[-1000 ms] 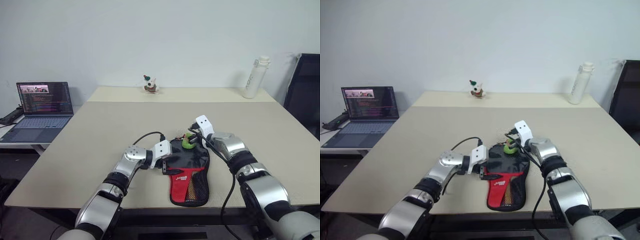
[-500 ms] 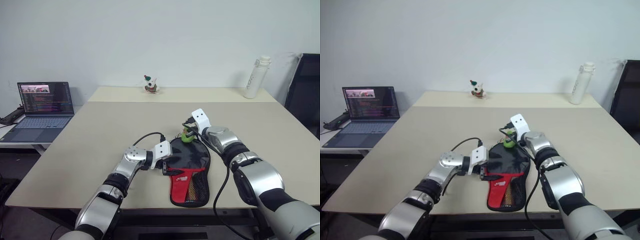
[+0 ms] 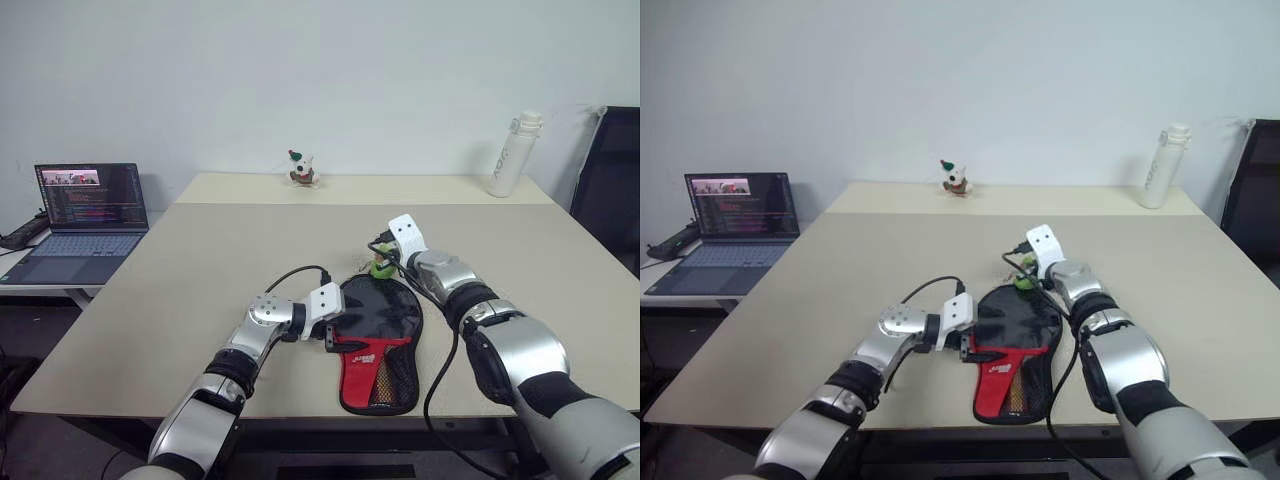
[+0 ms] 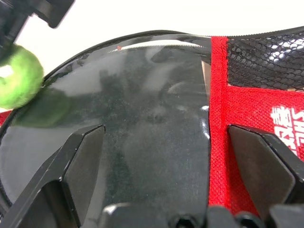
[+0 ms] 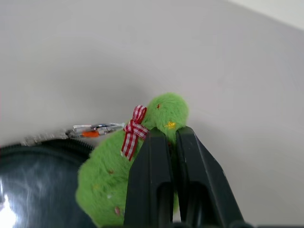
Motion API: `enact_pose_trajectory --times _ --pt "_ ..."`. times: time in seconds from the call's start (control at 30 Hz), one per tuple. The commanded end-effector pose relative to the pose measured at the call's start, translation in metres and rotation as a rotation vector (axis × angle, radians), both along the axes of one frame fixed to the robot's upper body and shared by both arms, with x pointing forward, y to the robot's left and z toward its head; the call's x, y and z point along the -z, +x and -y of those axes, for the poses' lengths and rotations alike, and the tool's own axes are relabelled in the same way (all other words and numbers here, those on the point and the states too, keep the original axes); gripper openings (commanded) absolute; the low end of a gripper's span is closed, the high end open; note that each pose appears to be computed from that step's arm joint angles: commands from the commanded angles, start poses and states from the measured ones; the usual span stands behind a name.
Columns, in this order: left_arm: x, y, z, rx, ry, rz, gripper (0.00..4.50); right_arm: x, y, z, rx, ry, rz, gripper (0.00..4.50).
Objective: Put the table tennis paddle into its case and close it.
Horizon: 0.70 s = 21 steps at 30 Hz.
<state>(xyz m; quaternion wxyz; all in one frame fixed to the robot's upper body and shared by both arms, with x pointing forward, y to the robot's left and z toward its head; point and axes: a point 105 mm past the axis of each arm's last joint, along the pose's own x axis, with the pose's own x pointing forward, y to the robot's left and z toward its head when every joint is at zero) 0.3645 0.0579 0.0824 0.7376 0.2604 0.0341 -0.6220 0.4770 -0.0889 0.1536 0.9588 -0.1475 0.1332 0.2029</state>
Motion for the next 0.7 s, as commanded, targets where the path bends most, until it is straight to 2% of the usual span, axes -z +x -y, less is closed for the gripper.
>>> enact_pose_trajectory --times 0.03,0.43,0.7 --pt "0.052 -0.024 -0.004 0.043 0.14 -0.154 4.5 -0.038 0.007 -0.001 0.006 0.013 0.115 0.01" --pt "0.056 -0.024 -0.006 0.018 0.141 -0.171 4.5 -0.048 0.011 0.021 0.055 -0.002 0.135 0.01" --pt "0.056 -0.023 -0.005 0.011 0.137 -0.178 4.5 -0.04 0.01 0.049 0.113 -0.023 0.111 0.01"
